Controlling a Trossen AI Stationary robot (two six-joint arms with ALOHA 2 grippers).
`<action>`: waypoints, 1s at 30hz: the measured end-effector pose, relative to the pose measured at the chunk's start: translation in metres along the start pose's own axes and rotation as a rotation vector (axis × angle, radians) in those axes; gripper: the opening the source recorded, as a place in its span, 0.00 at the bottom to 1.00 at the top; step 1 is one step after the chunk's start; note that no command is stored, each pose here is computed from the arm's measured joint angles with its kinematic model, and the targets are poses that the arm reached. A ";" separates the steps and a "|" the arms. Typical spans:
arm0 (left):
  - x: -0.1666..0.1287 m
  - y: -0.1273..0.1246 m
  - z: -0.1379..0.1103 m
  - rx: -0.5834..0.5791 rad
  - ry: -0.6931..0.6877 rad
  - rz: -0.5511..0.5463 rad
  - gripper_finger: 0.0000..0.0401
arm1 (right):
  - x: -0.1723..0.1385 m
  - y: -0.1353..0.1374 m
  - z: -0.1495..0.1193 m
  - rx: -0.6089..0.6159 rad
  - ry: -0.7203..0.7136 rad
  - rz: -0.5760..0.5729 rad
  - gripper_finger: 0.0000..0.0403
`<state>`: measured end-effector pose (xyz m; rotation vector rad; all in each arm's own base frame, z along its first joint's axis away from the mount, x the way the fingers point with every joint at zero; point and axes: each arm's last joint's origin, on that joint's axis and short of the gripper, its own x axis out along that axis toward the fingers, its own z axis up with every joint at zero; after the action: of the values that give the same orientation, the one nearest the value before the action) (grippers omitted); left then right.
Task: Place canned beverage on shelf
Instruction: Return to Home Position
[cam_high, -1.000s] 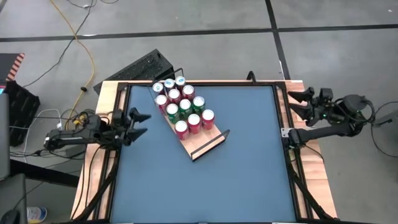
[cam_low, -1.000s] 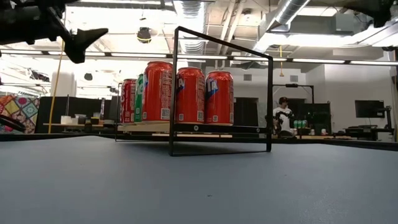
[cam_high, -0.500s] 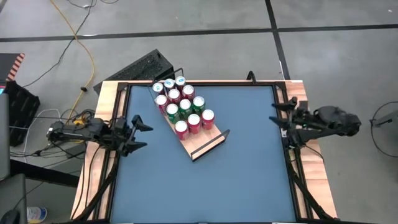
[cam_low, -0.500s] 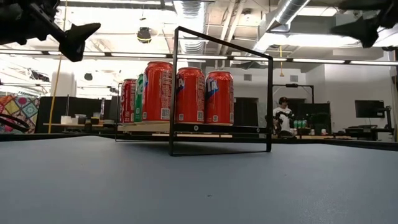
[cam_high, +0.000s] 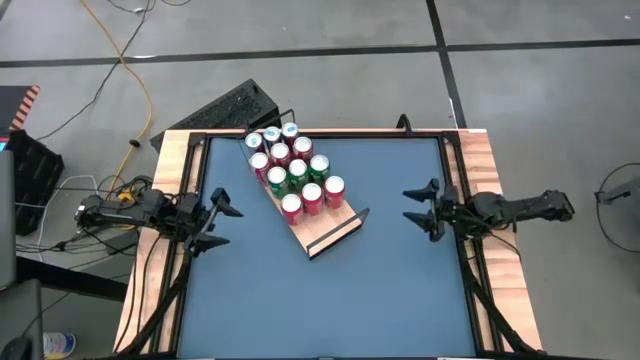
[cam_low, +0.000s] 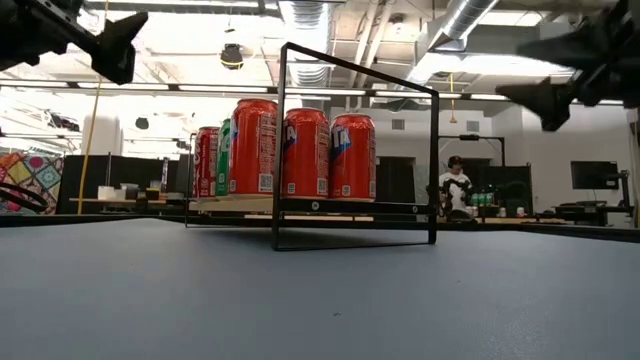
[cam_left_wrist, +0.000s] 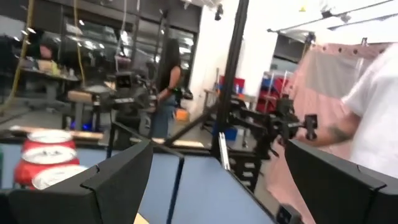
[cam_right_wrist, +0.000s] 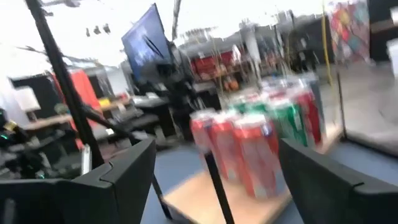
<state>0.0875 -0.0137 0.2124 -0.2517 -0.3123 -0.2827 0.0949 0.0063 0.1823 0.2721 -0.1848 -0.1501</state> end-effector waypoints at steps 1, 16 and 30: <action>0.000 0.000 -0.001 -0.002 0.014 -0.005 0.88 | 0.000 -0.001 -0.002 0.010 0.020 -0.015 0.82; -0.002 0.007 -0.026 -0.071 0.125 0.044 0.88 | 0.002 -0.017 -0.005 -0.109 0.049 -0.174 0.82; -0.006 0.012 -0.042 -0.163 0.271 0.160 0.88 | 0.002 -0.019 -0.006 -0.215 0.066 -0.191 0.82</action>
<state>0.0968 -0.0129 0.1694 -0.3926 -0.0002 -0.1815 0.0958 -0.0109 0.1712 0.0795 -0.0752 -0.3477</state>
